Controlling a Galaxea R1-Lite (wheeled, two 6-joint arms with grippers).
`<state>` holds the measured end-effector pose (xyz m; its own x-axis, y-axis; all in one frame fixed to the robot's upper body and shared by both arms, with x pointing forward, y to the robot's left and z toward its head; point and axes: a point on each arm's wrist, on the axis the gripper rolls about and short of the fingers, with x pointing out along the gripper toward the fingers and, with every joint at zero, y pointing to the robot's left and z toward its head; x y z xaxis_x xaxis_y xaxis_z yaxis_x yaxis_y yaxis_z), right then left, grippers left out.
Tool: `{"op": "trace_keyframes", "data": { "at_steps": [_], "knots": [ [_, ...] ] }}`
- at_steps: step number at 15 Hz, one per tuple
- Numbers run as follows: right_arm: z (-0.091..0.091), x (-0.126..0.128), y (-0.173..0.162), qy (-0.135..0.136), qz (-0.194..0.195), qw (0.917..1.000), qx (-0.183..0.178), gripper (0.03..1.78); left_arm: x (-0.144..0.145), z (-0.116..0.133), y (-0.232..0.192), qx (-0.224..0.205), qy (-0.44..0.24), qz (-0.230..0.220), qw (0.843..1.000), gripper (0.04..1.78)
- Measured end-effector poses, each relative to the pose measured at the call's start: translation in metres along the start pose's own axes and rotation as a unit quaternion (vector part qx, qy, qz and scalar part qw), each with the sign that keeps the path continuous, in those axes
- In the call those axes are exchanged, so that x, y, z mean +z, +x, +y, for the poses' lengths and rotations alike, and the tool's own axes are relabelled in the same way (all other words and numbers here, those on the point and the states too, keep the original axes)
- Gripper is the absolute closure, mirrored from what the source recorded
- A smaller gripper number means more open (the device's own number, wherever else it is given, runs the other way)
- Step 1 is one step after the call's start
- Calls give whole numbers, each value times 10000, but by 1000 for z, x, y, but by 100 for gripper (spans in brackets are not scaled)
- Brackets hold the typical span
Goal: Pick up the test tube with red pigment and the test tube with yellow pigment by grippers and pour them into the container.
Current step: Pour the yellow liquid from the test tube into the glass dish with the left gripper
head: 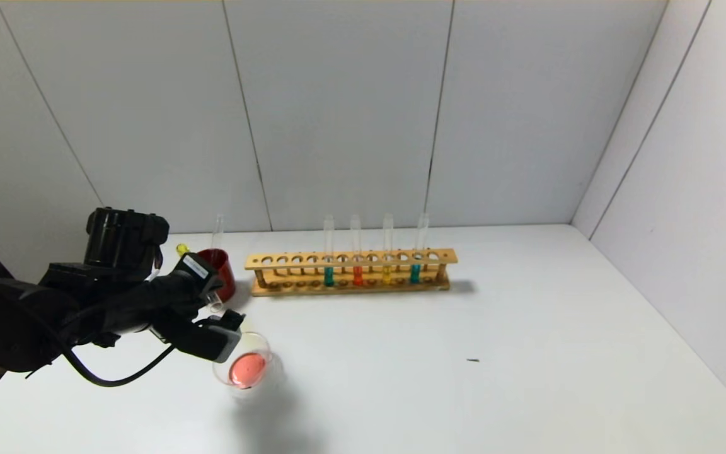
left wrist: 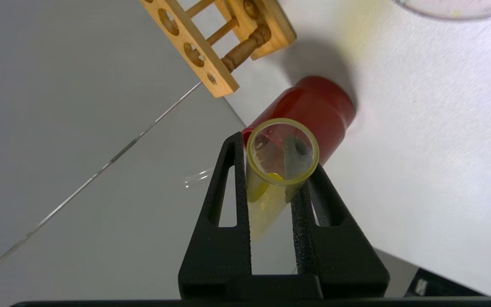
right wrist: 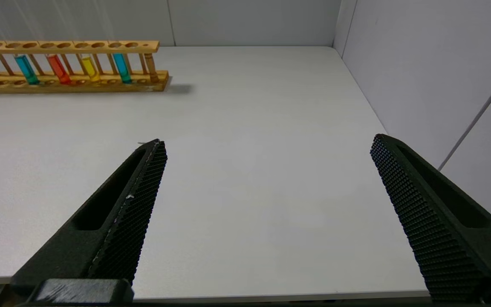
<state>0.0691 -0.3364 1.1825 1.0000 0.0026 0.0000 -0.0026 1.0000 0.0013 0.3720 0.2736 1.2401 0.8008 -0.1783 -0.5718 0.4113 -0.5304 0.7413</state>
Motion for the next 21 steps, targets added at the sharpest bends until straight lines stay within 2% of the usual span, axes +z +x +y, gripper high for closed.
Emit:
{"op": "trace_keyframes", "data": {
  "at_steps": [5, 9, 14, 17, 21],
  "knots": [
    [0, 0, 0, 0, 0, 10000, 0, 6, -3, 1, 7, -143, 202, 396, 9989, 150],
    [0, 0, 0, 2, 0, 10000, -2, 6, 0, 3, 11, -198, 531, 455, 9974, 150],
    [0, 0, 0, 2, 0, 10000, 0, 6, 1, 2, 15, -284, 575, 503, 9967, 150],
    [0, 0, 0, 2, 0, 10000, -2, 6, 1, 4, 18, -209, 766, 537, 9954, 150],
    [0, 0, 0, 2, 0, 10000, -2, 6, -3, 12, 15, 215, 1492, 906, 9844, 150]
  ]
}}
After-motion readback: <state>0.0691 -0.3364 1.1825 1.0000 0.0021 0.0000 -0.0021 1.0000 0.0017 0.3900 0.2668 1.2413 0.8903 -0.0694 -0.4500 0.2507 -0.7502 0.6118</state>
